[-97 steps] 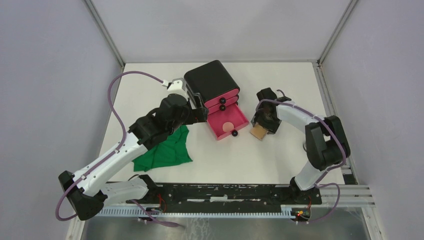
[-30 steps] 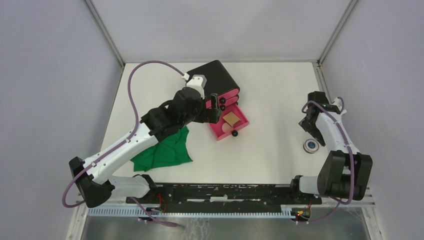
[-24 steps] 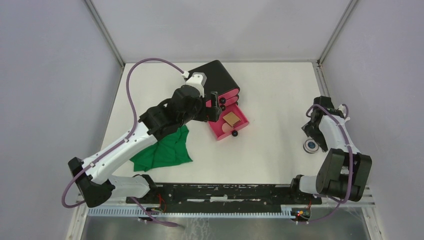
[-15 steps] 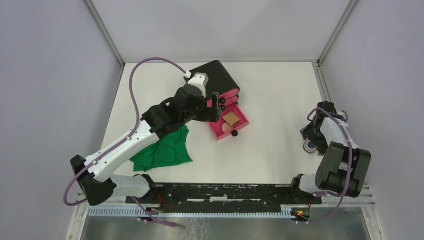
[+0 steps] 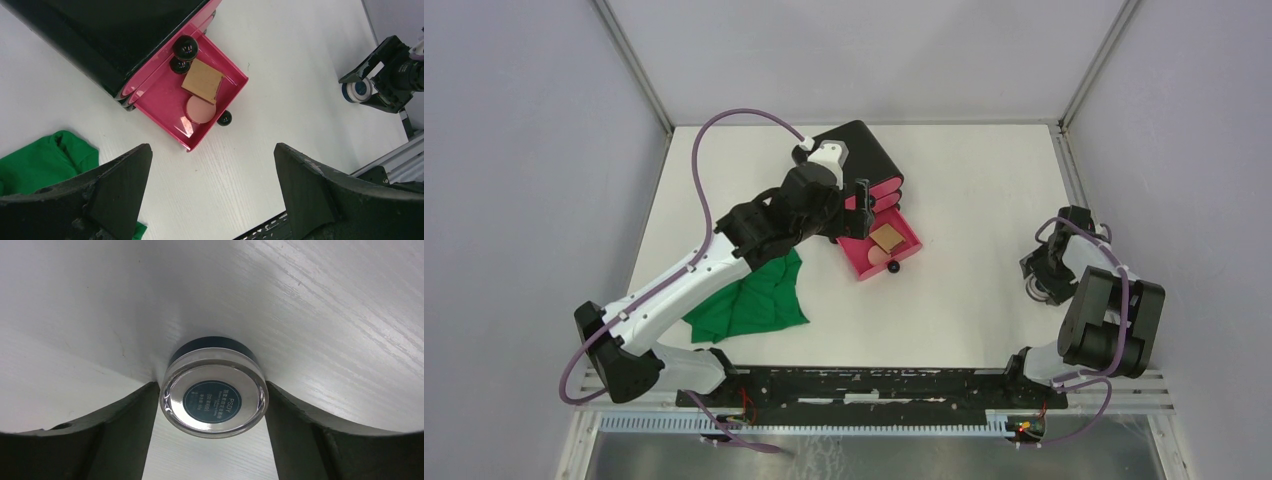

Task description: Organize the makeup

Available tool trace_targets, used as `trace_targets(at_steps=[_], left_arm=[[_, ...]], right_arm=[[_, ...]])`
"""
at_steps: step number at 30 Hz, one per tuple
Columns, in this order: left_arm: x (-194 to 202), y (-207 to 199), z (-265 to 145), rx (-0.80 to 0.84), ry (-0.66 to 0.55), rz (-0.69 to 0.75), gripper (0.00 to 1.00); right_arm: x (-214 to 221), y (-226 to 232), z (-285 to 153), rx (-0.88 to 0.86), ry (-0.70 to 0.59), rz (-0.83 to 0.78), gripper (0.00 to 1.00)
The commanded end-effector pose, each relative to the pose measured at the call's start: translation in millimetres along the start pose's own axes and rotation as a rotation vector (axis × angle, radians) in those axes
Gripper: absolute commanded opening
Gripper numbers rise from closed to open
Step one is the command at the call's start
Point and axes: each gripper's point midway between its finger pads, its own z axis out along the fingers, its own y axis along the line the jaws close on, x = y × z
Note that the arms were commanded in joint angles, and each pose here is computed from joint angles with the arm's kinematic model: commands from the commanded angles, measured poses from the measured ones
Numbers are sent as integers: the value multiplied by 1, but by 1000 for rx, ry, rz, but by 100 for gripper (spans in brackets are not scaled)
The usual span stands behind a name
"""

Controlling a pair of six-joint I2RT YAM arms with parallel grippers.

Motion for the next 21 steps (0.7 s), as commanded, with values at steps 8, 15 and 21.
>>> trace_targets(at_steps=[8, 15, 21], left_arm=[[-17, -9, -4, 34, -43, 11, 99], [-15, -3, -2, 5, -44, 26, 99], [-12, 10, -5, -27, -48, 13, 99]], right_arm=[[-4, 11, -7, -89, -33, 34, 61], [14, 44, -42, -273, -35, -109, 58], [56, 92, -90, -511, -20, -347, 58]])
